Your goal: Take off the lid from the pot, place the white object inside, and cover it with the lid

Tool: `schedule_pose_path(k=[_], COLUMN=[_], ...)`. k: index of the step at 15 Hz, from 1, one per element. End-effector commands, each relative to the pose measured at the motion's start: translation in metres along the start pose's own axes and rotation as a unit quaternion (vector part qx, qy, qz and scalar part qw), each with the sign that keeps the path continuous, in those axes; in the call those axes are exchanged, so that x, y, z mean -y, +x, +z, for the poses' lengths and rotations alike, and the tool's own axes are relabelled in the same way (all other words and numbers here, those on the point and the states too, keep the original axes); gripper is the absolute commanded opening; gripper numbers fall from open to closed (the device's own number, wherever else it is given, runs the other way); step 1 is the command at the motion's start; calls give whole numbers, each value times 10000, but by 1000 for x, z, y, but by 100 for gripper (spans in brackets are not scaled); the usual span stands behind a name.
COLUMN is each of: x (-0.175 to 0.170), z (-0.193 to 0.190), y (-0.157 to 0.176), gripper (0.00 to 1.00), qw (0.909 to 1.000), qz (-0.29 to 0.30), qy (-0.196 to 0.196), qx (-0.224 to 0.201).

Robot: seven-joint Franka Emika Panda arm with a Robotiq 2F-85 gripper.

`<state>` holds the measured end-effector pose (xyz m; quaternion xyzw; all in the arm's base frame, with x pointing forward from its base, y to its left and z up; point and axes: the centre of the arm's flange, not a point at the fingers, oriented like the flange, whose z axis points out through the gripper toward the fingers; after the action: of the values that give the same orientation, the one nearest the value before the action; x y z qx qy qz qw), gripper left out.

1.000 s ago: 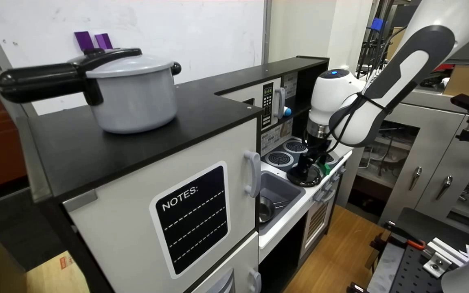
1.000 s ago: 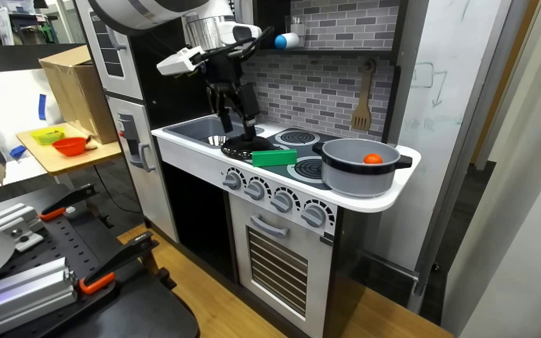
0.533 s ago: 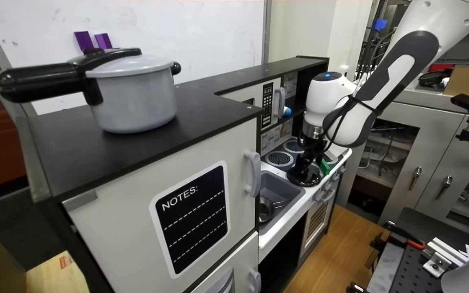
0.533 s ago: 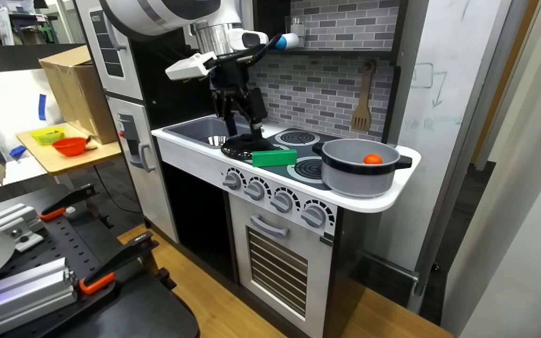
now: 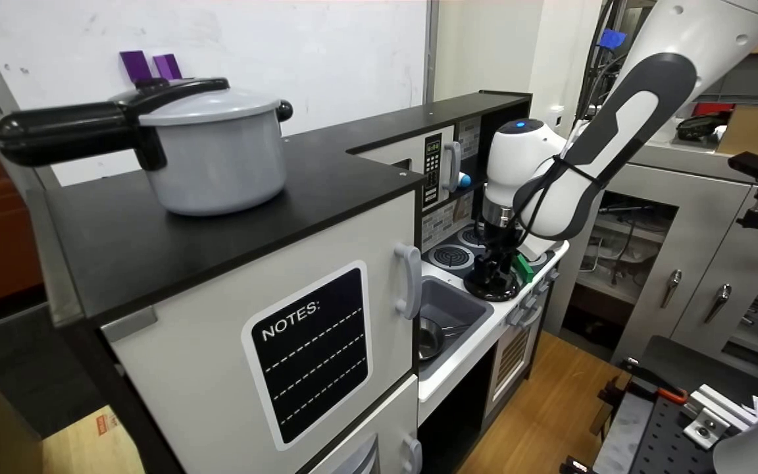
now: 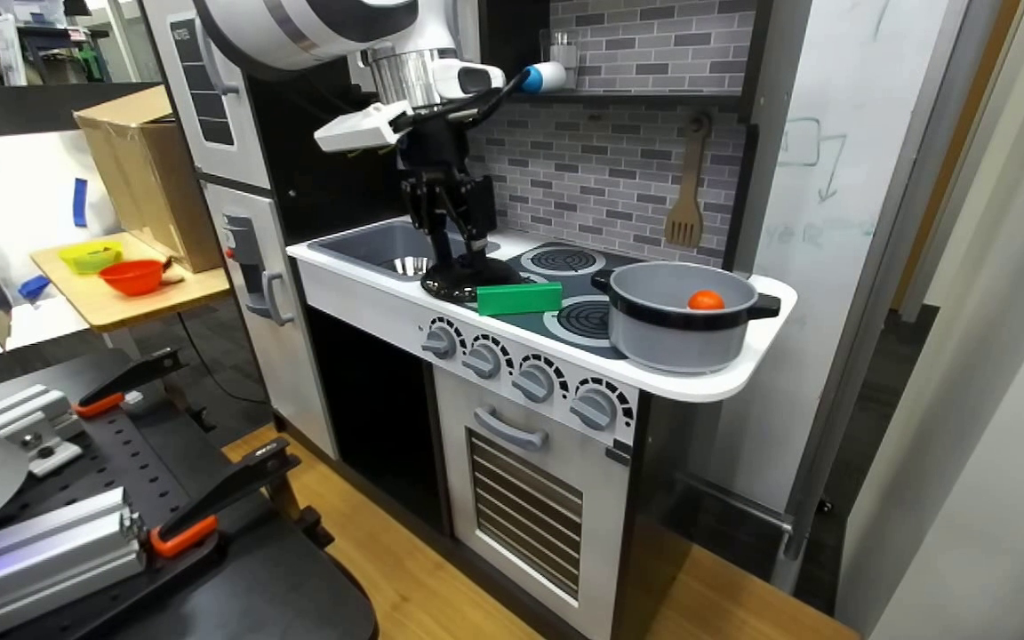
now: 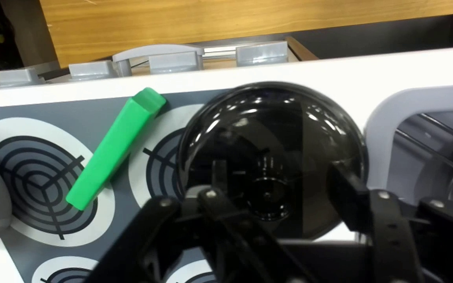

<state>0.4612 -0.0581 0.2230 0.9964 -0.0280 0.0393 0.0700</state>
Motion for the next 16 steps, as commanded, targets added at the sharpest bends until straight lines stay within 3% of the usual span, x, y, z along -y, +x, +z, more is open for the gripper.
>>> schedule_pose_path(k=[1,6,16], x=[-4,-6,-5], z=[2,1,-36], y=[8,9,-5], gripper=[39,7,8], qw=[9999,9998,9996], qz=[-52,-28,-176], qy=[-3,-30,48], qx=[138,185,-198])
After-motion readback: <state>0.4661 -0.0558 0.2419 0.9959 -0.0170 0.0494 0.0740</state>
